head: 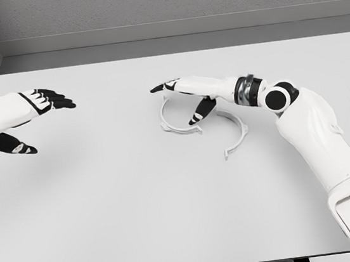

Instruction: Assemble PVC drainage pipe clamps

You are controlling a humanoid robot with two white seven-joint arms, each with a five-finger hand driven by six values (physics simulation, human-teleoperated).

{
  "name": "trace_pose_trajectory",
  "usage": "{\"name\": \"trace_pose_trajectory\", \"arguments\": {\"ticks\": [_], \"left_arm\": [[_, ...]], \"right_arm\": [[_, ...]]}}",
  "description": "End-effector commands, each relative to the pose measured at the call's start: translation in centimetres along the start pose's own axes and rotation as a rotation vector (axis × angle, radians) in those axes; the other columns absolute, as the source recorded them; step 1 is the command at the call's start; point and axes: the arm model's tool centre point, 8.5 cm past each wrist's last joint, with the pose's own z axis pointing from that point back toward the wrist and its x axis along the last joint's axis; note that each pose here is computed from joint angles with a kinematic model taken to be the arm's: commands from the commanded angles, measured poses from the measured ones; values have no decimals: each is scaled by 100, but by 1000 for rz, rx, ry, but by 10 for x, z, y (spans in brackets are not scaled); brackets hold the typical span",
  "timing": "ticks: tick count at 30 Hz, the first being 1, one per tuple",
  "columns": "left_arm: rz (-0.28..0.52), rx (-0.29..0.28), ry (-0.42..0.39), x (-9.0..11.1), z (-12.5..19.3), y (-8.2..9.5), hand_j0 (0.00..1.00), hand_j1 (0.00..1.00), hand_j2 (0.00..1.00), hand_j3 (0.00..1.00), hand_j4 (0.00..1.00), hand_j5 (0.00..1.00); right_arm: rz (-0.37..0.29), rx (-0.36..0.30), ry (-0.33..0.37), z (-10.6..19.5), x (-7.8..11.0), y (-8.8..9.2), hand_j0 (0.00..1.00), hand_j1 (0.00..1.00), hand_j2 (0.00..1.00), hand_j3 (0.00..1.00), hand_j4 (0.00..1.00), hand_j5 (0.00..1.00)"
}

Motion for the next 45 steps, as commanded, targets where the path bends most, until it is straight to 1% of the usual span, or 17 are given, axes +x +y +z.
{"name": "trace_pose_trajectory", "arguments": {"ticks": [1,4,6,7,9,11,15,17,19,22,24,29,33,40,41,42,45], "left_arm": [[29,22,-19,2,-3,-1,100,100,100,100,100,100],[26,35,-27,4,-3,3,100,100,100,100,100,100],[0,53,-72,18,-11,10,100,100,100,100,100,100],[-8,64,-70,18,-9,14,100,100,100,100,100,100],[0,68,-76,19,-12,12,100,100,100,100,100,100],[17,93,-101,23,-22,9,100,100,100,100,100,100],[-5,115,-110,25,-22,22,100,100,100,100,100,100],[-10,130,-140,33,-24,27,100,100,100,100,100,100],[-9,129,-140,33,-24,26,100,100,100,100,100,100],[-4,138,-151,35,-27,27,100,100,100,100,100,100],[-7,157,-158,35,-23,37,100,100,100,100,100,100],[10,165,-171,36,-25,35,100,100,100,100,100,100],[28,178,-185,37,-24,37,100,100,100,100,100,100],[24,190,-189,37,-23,42,100,100,100,100,100,100],[11,202,-193,38,-21,50,100,100,100,100,100,100],[9,203,-193,38,-21,52,100,100,100,100,100,100],[15,200,-206,41,-25,48,100,100,100,100,100,100]], "right_arm": [[-12,-5,2,1,-1,0,100,100,100,100,100,100],[-10,-2,-5,-3,1,1,100,100,100,100,100,100],[-14,-1,-16,-7,5,3,100,100,100,100,100,100],[-12,-2,-18,-7,6,3,100,100,100,100,100,100],[-11,-3,-27,-10,9,3,100,100,100,100,100,100],[-11,-3,-27,-10,9,4,100,100,100,100,100,100],[-14,-2,-26,-7,8,9,100,100,100,100,100,100],[-11,0,-21,-2,5,12,100,100,100,100,100,100],[0,-3,-14,7,2,13,100,100,100,100,100,100],[27,-15,-28,11,8,9,100,100,100,100,100,100],[42,-22,-40,10,13,5,100,100,100,100,100,100],[71,-32,-64,9,23,-1,100,100,100,100,100,100],[77,-28,-72,14,25,9,100,100,100,100,100,100],[75,-26,-70,16,24,12,100,100,100,100,100,100],[100,-31,-74,24,27,11,100,100,100,100,100,100],[105,-33,-74,27,27,11,100,100,100,100,100,100],[120,-36,-81,33,30,12,100,100,100,100,100,100]]}}
